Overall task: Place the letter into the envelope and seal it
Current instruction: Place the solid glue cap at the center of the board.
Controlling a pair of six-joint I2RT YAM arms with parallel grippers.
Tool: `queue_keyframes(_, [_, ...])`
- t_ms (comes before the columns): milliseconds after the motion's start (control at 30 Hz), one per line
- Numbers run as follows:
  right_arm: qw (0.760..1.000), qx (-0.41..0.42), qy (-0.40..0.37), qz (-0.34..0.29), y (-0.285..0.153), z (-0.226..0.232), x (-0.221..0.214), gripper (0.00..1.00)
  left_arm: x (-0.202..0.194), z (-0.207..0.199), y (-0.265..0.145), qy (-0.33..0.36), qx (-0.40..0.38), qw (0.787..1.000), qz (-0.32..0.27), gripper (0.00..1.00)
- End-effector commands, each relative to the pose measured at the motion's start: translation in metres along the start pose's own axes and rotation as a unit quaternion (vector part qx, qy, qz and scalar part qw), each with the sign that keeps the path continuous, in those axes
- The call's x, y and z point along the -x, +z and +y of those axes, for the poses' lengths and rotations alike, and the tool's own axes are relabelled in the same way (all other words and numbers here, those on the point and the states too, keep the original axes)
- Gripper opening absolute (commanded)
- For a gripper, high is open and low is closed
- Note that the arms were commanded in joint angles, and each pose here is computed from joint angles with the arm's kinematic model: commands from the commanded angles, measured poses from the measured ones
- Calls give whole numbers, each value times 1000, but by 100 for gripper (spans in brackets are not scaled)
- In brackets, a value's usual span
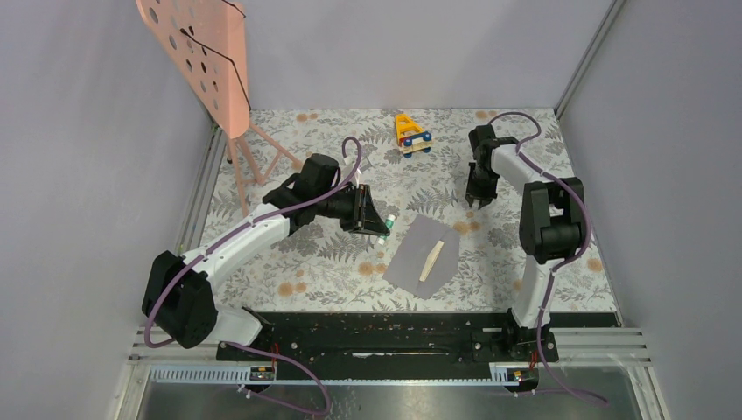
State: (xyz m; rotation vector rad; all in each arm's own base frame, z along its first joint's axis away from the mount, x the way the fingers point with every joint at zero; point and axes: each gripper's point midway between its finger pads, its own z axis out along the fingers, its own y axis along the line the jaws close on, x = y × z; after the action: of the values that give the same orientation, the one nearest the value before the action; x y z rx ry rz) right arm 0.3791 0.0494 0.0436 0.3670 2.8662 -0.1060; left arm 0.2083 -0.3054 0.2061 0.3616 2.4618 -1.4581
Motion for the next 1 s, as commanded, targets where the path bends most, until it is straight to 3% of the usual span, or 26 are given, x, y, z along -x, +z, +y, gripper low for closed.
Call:
queue_keyframes(0, [1000,12,-16,23,0,4,-8,1,15,-18,-11,40,-9,999,-32,0])
queue_keyframes(200, [999,2,-21,26,11,3,-7,8,12,-17,-12,44,-10,999,-29,0])
queue_keyframes(767, [996,73,39,38,4,34,-8,13,11,-17,-11,39,-10,999,-25,0])
queue_keyframes(967, [996,59,60,21,7,37,-2,13,12,-18,-9,41,-13,999,-23,0])
